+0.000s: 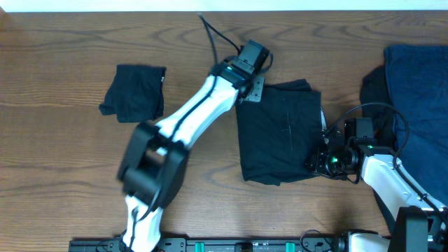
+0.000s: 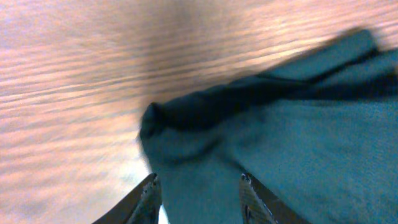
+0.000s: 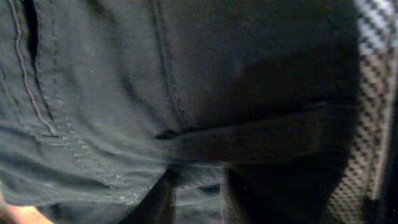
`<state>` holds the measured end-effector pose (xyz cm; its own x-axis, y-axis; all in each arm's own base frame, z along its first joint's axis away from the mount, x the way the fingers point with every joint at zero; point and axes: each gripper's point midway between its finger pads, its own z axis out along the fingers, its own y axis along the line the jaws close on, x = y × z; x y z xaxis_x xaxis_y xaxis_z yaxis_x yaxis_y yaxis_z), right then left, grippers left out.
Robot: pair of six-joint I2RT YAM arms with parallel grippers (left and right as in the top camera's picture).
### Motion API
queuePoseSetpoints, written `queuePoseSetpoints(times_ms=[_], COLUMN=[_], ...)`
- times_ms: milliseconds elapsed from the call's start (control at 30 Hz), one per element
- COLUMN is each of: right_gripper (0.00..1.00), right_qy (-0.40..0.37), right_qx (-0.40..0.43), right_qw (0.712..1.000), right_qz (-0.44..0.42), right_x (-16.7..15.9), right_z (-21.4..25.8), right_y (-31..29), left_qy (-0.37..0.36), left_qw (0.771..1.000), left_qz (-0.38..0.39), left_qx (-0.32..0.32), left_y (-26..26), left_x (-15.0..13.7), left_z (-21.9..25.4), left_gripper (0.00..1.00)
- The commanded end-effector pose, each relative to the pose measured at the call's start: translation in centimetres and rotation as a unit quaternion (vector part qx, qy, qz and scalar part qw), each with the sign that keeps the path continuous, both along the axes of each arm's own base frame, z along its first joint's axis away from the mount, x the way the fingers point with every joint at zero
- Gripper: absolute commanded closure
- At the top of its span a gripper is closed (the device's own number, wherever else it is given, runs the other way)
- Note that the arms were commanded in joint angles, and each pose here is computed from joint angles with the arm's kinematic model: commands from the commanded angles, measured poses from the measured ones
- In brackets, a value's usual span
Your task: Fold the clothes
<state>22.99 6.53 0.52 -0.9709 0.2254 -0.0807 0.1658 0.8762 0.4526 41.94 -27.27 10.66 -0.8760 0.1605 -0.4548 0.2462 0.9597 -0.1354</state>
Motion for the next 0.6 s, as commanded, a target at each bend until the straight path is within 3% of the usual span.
queuePoseSetpoints(times_ms=[0,133,267,400,433,467,567], right_gripper=[0.51,0.46,0.36,0.05,0.01,0.01,0.01], right_qy=[-0.013,-0.048,-0.090,-0.111,-0.108,-0.105,-0.088], right_qx=[-0.005,0.023,0.018,-0.015,-0.036,-0.055,-0.100], right_qw=[1.000,0.998,0.996,0.994,0.993,0.993,0.991], right_qz=[0.006,0.022,0.009,0.001,-0.008,-0.015,-0.030], right_x=[0.8,3.1,6.2,7.4,7.5,7.5,7.0], right_z=[0.3,4.1,8.9,11.6,11.7,11.6,10.9], right_y=[0.0,0.7,-0.4,-2.2,-3.1,-3.9,-5.6], left_qy=[-0.001,0.081,0.163,0.224,0.234,0.244,0.263], left_qw=[0.999,0.994,0.979,0.963,0.960,0.958,0.953], left_qz=[-0.007,-0.037,-0.074,-0.100,-0.105,-0.108,-0.124], left_qx=[-0.040,-0.060,-0.098,-0.113,-0.110,-0.104,-0.089], left_y=[0.0,-0.3,-1.7,-2.7,-2.8,-2.9,-3.3], left_x=[-2.2,-6.0,-9.8,-13.4,-14.2,-15.0,-17.3], left_z=[5.1,4.7,3.0,0.9,0.2,-0.4,-2.2], left_gripper=[0.58,0.59,0.70,0.81,0.81,0.87,0.90])
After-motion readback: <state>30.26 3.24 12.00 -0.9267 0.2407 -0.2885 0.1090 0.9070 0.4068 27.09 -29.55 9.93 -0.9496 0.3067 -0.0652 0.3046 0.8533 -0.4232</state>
